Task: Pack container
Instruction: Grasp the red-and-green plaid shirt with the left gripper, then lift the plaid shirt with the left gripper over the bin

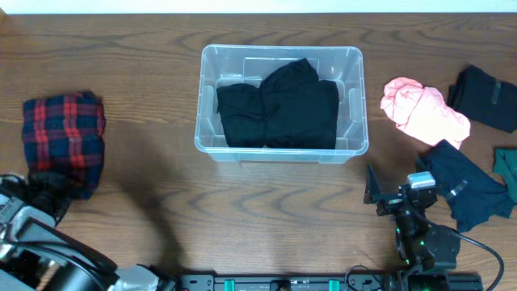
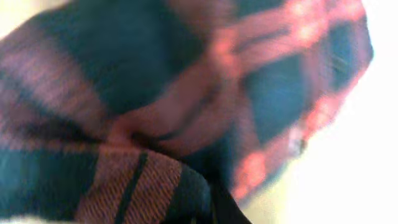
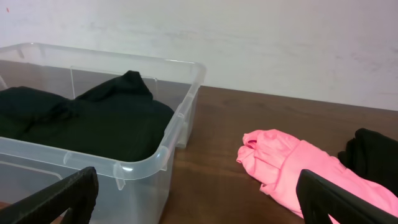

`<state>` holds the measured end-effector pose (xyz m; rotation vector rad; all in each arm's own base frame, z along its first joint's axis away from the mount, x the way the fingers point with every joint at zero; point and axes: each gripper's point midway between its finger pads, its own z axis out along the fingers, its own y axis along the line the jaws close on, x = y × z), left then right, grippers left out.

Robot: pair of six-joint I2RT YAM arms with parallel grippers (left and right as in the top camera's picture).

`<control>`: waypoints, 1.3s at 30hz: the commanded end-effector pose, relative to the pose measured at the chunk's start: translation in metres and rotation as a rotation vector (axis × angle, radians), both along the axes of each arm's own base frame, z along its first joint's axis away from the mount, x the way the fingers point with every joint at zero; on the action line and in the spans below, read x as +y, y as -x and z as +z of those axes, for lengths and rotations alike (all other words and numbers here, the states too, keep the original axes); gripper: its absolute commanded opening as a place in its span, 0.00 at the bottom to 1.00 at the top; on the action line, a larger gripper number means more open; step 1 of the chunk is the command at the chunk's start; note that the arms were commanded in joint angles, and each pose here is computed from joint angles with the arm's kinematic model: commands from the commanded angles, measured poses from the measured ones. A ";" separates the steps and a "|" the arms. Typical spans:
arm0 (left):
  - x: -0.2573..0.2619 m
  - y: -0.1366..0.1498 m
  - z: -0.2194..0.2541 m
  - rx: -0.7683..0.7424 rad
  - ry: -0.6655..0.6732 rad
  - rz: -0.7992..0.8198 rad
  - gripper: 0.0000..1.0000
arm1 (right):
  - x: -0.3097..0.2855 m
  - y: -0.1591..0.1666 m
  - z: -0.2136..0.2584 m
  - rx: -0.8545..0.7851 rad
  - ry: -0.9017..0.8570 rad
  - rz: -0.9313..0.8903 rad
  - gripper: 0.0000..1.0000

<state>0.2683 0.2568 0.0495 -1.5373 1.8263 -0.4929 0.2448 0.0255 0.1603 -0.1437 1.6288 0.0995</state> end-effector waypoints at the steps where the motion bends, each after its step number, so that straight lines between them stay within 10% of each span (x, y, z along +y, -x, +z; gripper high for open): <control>1: -0.016 -0.028 0.061 -0.159 -0.075 -0.114 0.06 | 0.001 0.000 -0.001 0.001 0.005 0.006 0.99; 13: -0.097 -0.051 0.202 -0.418 -0.392 -0.323 0.06 | 0.002 0.000 -0.001 0.001 0.005 0.006 0.99; 39: -0.186 -0.063 0.359 -0.727 -0.618 -0.547 0.06 | 0.002 0.000 -0.001 0.001 0.005 0.006 0.99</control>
